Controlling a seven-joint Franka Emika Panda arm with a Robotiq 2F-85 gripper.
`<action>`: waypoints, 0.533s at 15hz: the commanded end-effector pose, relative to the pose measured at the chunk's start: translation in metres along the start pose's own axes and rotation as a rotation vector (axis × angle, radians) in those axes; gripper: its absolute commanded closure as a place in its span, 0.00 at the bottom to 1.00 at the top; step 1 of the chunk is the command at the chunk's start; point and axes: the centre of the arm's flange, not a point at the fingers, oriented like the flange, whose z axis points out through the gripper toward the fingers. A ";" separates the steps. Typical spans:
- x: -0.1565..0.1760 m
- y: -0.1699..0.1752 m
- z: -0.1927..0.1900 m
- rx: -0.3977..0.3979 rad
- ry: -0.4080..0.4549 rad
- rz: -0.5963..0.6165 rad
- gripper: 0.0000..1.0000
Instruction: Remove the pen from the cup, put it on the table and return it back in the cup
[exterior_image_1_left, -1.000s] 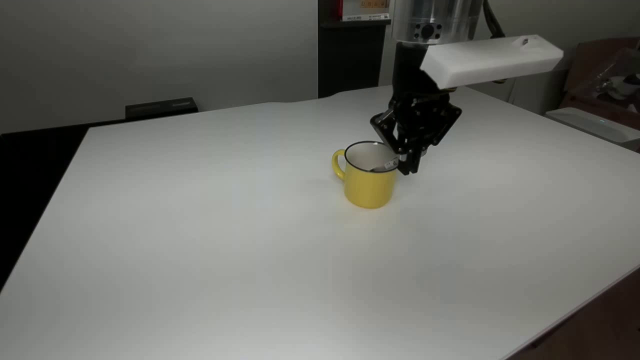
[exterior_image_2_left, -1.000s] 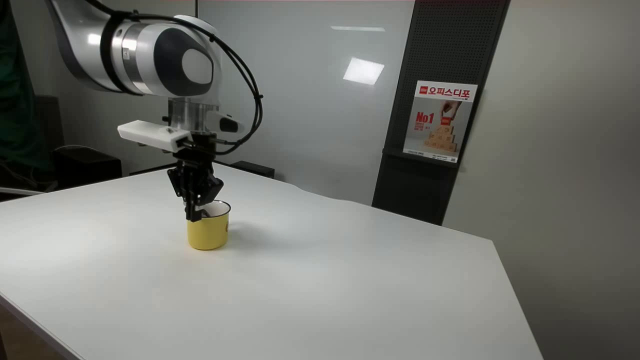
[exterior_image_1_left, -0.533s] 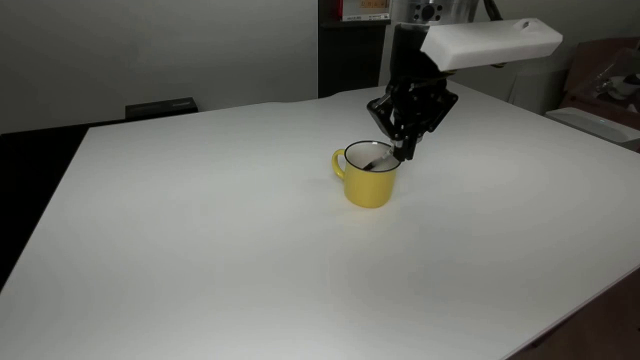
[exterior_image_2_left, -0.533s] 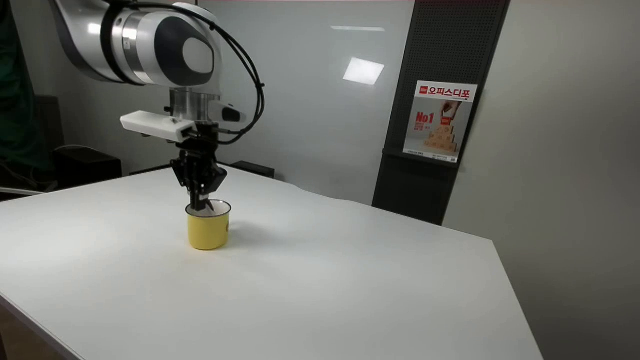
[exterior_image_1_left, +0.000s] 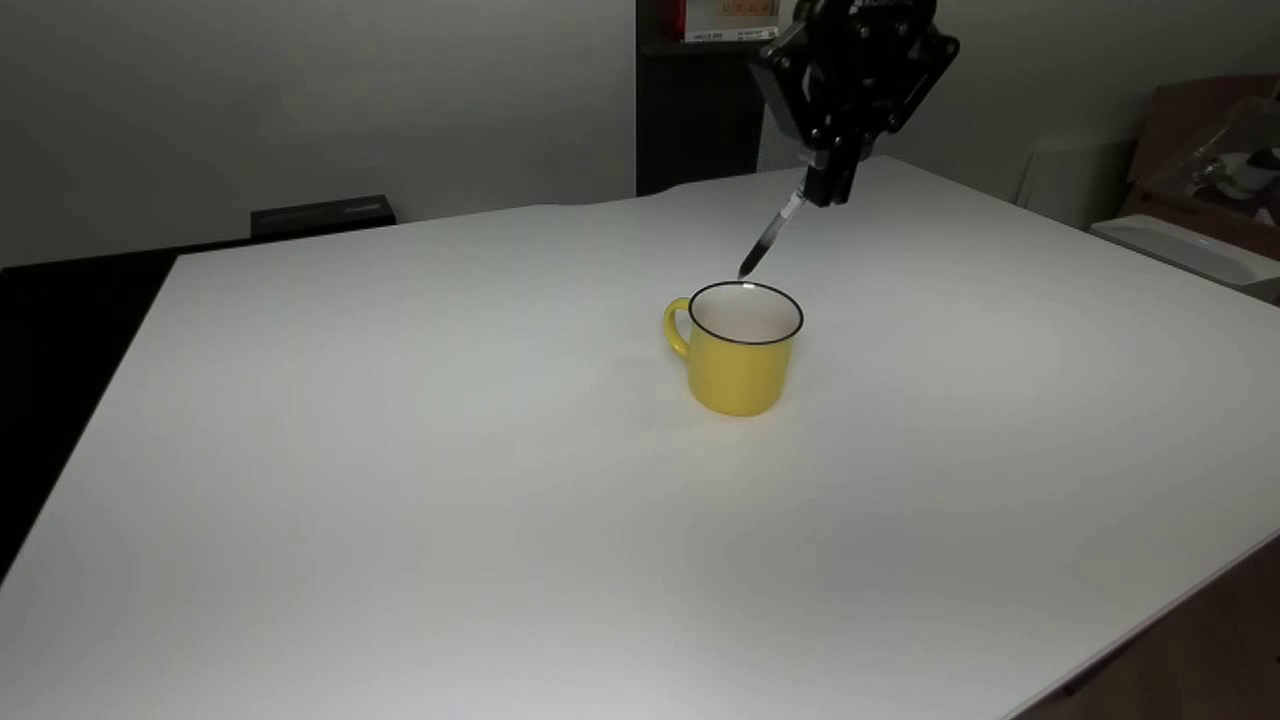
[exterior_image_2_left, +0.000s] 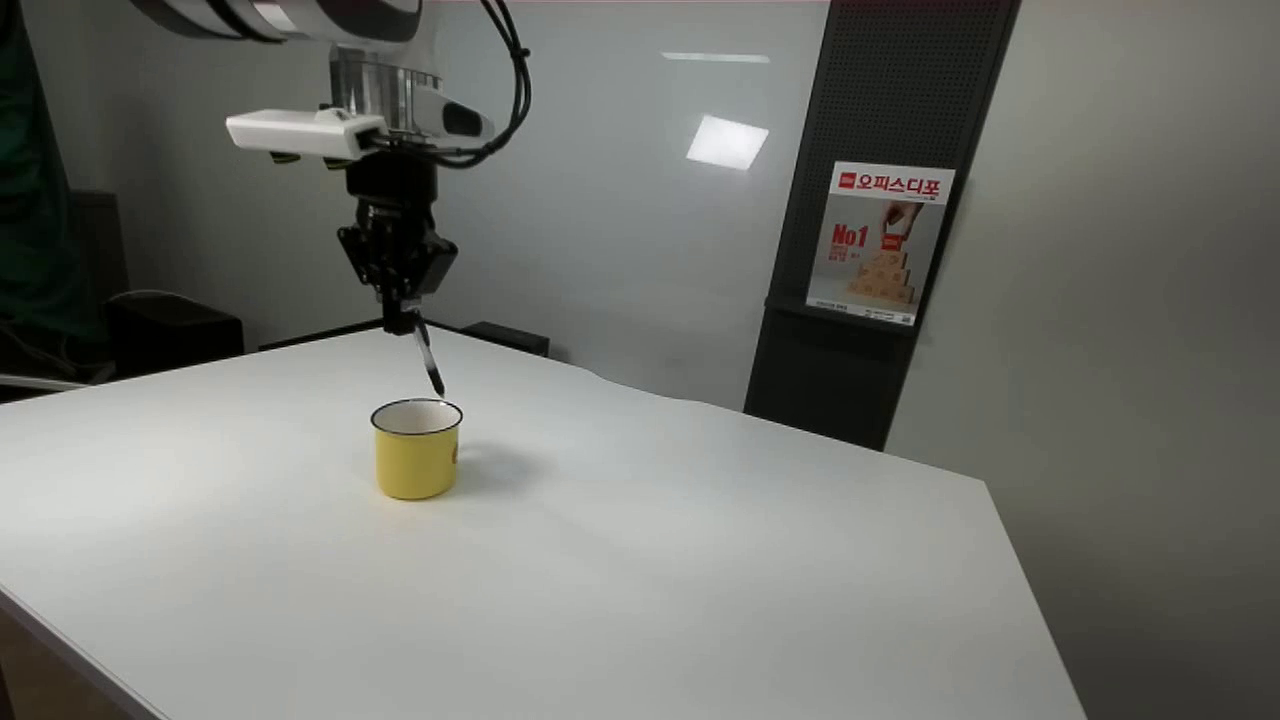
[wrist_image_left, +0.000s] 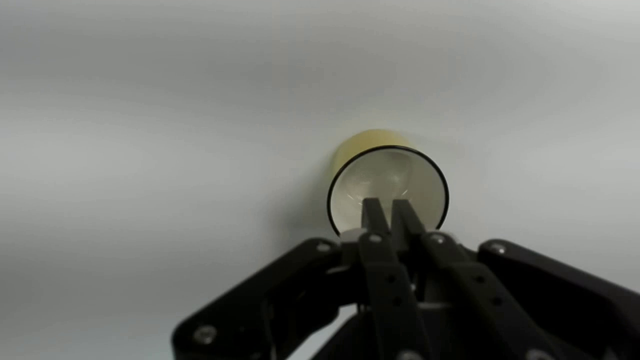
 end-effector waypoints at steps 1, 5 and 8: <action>-0.010 0.015 -0.058 -0.033 -0.029 0.081 0.98; -0.013 0.051 -0.092 0.037 -0.152 0.182 0.98; -0.008 0.081 -0.086 0.163 -0.270 0.263 0.98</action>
